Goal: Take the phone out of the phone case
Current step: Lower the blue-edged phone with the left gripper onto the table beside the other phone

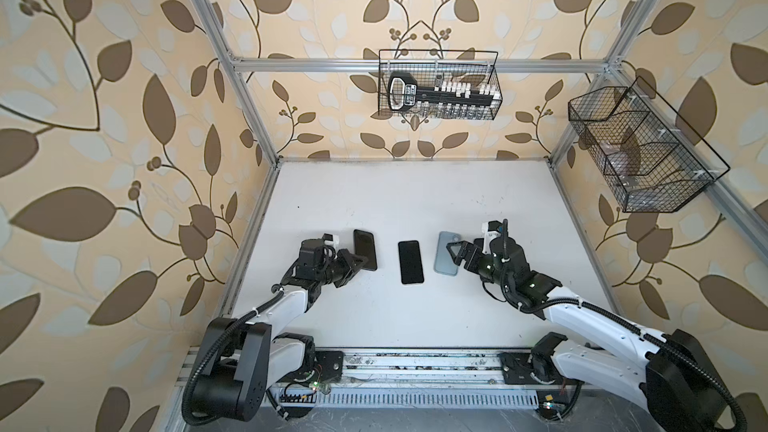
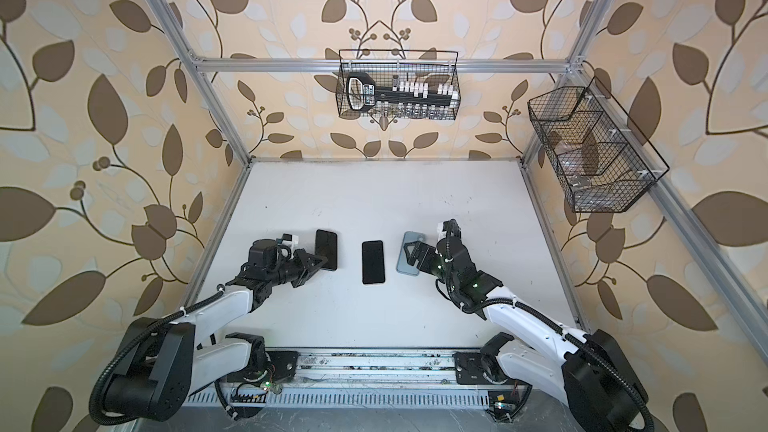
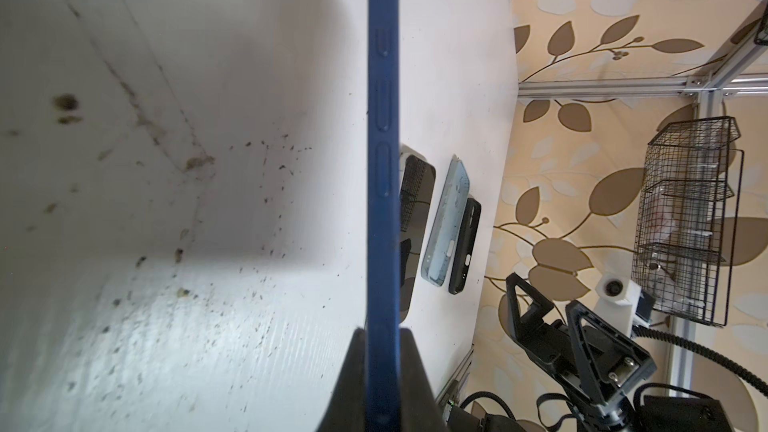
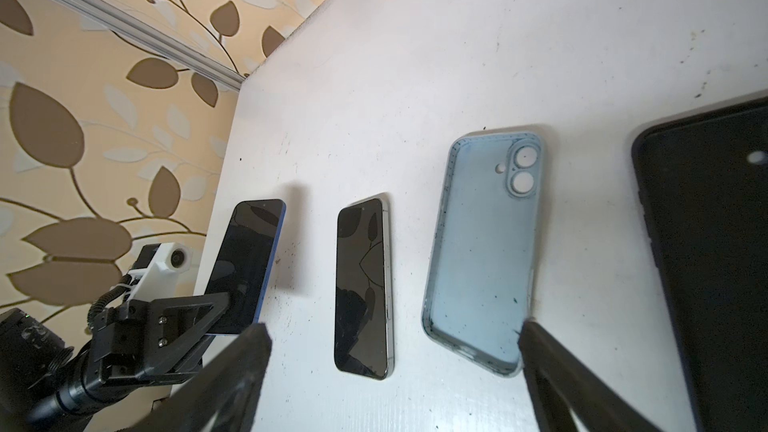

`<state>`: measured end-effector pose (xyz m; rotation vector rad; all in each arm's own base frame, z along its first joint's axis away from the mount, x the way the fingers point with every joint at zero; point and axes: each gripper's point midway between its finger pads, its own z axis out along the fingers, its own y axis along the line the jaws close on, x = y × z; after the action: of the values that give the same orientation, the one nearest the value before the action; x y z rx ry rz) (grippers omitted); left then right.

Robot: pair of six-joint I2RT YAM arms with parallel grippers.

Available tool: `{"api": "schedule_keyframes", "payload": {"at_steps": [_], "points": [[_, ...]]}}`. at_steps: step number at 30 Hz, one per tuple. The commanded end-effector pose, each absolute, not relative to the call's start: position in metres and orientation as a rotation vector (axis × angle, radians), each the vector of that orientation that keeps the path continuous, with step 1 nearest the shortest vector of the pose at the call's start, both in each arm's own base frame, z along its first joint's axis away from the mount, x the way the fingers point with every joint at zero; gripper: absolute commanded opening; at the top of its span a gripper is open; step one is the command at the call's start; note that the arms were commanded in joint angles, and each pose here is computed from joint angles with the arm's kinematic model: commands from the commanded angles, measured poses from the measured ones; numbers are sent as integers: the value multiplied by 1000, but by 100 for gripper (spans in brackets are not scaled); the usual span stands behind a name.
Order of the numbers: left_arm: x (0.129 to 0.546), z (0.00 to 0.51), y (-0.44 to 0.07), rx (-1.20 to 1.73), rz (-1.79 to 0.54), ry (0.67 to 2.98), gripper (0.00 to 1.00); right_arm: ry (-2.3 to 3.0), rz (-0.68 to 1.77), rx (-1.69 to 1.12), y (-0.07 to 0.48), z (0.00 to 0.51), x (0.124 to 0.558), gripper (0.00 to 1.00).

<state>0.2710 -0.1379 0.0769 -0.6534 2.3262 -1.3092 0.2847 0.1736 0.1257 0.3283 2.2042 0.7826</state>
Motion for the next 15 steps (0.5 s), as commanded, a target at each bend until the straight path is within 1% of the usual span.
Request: {"api": "schedule_keyframes", "payload": {"at_steps": [1, 15], "points": [[285, 97, -147, -496, -1319, 2248, 0, 2201, 797, 341, 171, 124, 282, 94], [281, 69, -157, -486, -1326, 2322, 0, 2199, 792, 353, 166, 122, 280, 94]]}}
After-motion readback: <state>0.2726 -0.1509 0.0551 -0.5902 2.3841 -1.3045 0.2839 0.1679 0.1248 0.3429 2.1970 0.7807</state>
